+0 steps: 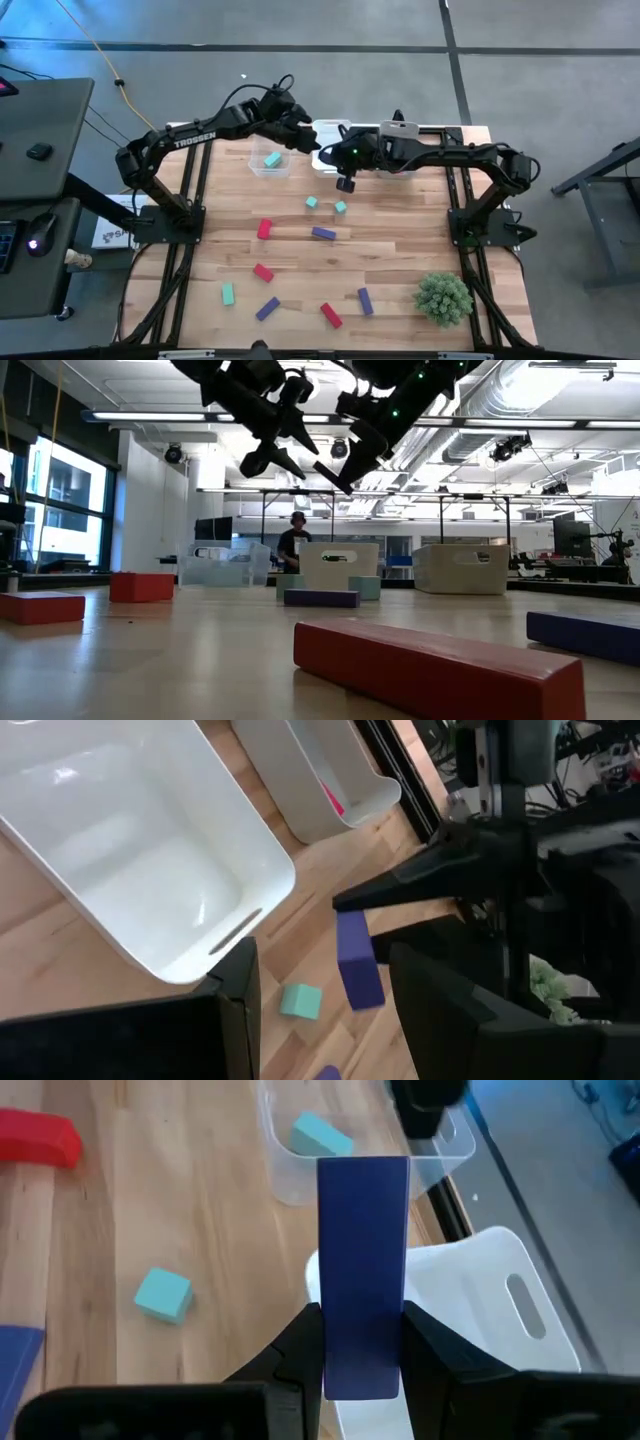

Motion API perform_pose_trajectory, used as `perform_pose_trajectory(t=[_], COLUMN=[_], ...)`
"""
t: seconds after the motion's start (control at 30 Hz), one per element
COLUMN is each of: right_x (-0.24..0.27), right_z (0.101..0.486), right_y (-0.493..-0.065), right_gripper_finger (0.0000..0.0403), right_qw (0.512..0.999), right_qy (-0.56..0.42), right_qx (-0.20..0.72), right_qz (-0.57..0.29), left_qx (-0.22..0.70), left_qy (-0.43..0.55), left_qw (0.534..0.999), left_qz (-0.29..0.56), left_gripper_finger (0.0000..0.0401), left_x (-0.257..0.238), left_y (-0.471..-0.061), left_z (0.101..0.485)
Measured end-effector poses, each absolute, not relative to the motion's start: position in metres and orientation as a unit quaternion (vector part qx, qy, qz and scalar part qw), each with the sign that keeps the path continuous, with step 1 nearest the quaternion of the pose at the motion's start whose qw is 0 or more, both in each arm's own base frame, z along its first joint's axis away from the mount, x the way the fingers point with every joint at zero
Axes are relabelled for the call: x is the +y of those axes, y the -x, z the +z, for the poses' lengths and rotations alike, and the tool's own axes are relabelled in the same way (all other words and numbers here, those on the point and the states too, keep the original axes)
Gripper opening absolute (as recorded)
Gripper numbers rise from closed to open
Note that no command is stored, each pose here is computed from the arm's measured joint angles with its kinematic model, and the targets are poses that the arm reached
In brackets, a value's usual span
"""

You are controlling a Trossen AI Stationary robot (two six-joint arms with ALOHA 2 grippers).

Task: Sort & place blocks by color
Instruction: Put the blue block into the white bin

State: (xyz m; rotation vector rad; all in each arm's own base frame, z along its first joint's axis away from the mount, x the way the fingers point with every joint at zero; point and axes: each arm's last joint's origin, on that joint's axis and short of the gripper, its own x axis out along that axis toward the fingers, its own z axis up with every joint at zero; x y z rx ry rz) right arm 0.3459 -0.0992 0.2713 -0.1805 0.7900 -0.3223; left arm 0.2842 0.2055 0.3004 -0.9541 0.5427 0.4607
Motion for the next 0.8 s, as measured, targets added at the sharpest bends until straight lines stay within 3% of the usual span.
perform_pose_trajectory(t=[0.8], right_x=[-0.0971], right_z=[0.2805], right_y=[-0.3544], right_gripper_finger=[0.0076], right_qw=[0.925], right_qy=[0.086], right_qx=[0.324], right_qz=[-0.177], left_qx=[0.254], left_qy=[0.437], left_qw=[0.832], left_qz=[0.229], left_gripper_finger=[0.0124], left_x=[0.1973], left_y=[-0.2915], left_z=[0.3010])
